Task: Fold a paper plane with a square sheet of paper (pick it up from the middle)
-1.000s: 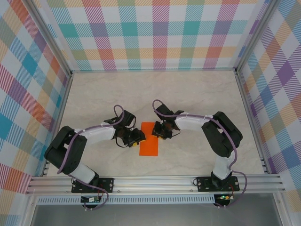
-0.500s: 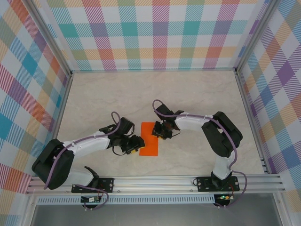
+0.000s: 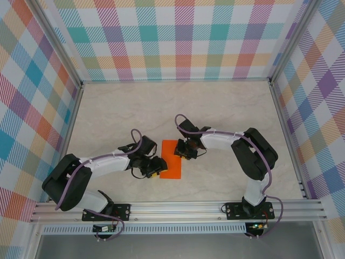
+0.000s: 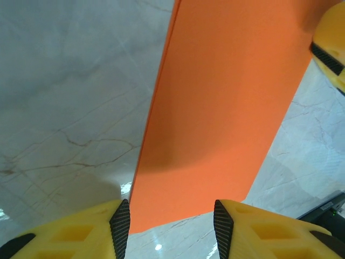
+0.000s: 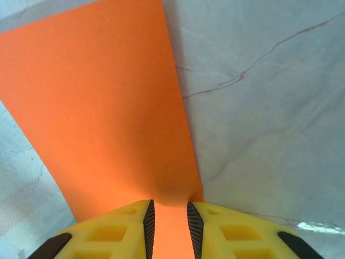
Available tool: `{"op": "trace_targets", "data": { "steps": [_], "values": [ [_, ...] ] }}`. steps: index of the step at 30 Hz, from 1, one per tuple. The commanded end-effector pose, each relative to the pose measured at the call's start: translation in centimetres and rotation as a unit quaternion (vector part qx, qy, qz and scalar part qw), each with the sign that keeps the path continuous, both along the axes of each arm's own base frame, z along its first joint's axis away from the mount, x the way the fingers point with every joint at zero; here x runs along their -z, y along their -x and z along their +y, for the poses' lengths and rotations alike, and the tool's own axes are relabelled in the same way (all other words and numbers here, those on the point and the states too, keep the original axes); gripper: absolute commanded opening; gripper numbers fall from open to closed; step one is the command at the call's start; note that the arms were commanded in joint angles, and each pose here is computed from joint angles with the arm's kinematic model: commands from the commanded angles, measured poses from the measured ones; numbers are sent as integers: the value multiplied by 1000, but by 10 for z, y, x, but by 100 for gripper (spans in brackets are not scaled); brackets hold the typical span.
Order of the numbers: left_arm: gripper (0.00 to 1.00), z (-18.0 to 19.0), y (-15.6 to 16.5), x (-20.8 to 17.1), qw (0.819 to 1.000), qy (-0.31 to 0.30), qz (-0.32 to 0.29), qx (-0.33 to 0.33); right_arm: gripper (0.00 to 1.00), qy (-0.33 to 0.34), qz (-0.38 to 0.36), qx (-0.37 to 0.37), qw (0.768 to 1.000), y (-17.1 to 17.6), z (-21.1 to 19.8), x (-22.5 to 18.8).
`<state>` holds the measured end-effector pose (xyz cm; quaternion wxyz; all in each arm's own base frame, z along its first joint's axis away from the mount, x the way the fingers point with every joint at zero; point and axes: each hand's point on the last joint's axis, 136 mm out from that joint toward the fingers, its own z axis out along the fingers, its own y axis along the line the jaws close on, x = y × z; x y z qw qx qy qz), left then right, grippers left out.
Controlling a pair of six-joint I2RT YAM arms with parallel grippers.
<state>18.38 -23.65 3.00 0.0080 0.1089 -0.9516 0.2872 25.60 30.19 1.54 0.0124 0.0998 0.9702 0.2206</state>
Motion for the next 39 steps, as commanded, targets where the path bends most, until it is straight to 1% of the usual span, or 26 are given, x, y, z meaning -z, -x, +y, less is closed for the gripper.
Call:
{"op": "trace_targets", "data": {
  "steps": [1, 8, 18, 26, 31, 35, 39],
  "values": [
    [47, -5, 7, 6, 1000, 3, 10, 11, 28, 70, 63, 10, 996, 29, -31, 42],
    [46, -4, 11, 13, 1000, -17, 15, 21, 28, 70, 64, 10, 995, 30, -31, 42],
    [46, -27, 3, 5, 999, 33, 4, 27, 28, 67, 68, 11, 995, 31, -30, 44],
    [47, -39, -7, -17, 997, 61, -25, 33, 28, 64, 72, 12, 995, 33, -30, 45],
    [47, -34, -8, -28, 997, 60, -44, 31, 28, 65, 73, 13, 995, 34, -30, 46],
    [48, -24, -7, -25, 998, 37, -46, 22, 28, 64, 73, 14, 995, 34, -30, 46],
    [49, -24, -9, -28, 998, 40, -55, 18, 28, 64, 74, 13, 995, 34, -30, 46]
  ]
}}
